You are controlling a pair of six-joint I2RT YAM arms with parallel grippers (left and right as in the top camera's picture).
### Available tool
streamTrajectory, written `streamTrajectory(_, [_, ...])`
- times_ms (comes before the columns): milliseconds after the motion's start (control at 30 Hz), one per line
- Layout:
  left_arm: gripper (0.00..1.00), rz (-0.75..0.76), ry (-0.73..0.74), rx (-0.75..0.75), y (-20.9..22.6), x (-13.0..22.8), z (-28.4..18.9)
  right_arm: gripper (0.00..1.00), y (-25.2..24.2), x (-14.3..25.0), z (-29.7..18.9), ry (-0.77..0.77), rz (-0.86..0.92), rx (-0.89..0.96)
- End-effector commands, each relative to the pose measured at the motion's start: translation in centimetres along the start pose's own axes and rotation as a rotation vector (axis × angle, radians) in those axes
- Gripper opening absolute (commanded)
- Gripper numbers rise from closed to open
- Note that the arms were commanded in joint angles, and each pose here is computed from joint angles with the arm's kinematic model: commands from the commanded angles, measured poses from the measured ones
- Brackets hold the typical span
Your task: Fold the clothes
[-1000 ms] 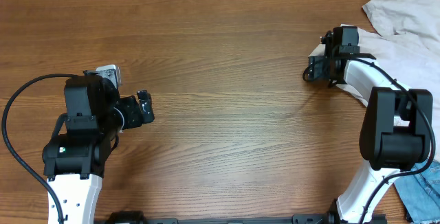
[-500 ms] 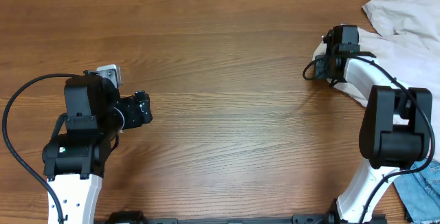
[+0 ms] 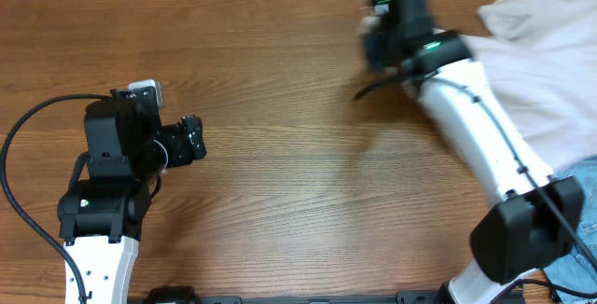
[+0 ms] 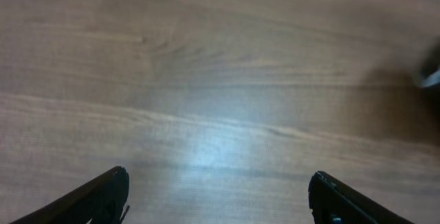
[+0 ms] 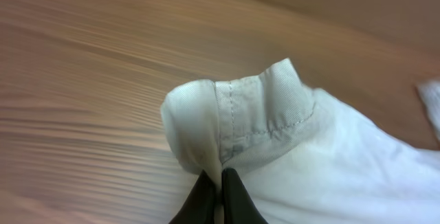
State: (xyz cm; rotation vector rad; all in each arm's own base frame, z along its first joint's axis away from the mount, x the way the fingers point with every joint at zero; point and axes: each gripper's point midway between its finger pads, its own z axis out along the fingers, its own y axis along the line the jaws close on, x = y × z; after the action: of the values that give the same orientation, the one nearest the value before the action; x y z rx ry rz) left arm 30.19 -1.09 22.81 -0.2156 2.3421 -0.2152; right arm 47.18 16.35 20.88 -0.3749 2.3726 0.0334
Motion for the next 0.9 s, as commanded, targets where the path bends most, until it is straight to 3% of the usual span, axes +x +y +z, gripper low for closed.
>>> streamTrajectory(0, [0.87,0.009,-0.061,0.032,-0.9,-1.9,-0.5,0.04,8.6,-2.1,-1.5,-0.097,0.008,-0.17])
streamTrajectory(100, [0.91,0.011,-0.083,0.037,-1.0,-2.4,-0.6,0.06,12.0,-3.8,-2.6,-0.187,-0.022,-0.203])
streamTrajectory(133, [0.93,0.012,-0.088,0.039,-1.1,-2.6,-0.6,0.18,12.2,-4.2,-2.8,-0.209,-0.024,-0.182])
streamTrajectory(167, [0.95,0.012,-0.09,0.039,-1.1,-2.6,-0.6,0.42,11.9,-4.4,-2.8,-0.221,-0.022,-0.152])
streamTrajectory(200, [1.0,0.013,-0.092,0.04,-1.1,-2.7,-0.6,0.76,11.3,-4.6,-2.8,-0.228,-0.017,-0.113])
streamTrajectory(233, [1.0,0.013,-0.091,0.043,-1.2,-2.6,-0.6,0.97,10.4,-4.6,-2.8,-0.229,-0.013,-0.066])
streamTrajectory(367, [1.0,0.014,-0.072,0.092,-2.0,-2.2,-0.6,1.0,5.3,-2.1,-3.6,-0.101,0.013,0.077])
streamTrajectory(600, [1.0,-0.033,-0.002,0.229,-4.3,-0.9,-0.6,1.0,-1.2,7.2,-5.3,0.283,0.164,0.219])
streamTrajectory(733, [1.0,-0.071,0.085,0.3,-6.4,0.4,0.5,1.0,-3.1,9.4,-5.7,0.384,0.232,0.212])
streamTrajectory(867, [1.0,-0.023,0.208,0.364,-9.7,3.1,2.1,1.0,-4.7,9.4,-5.7,0.388,0.318,0.17])
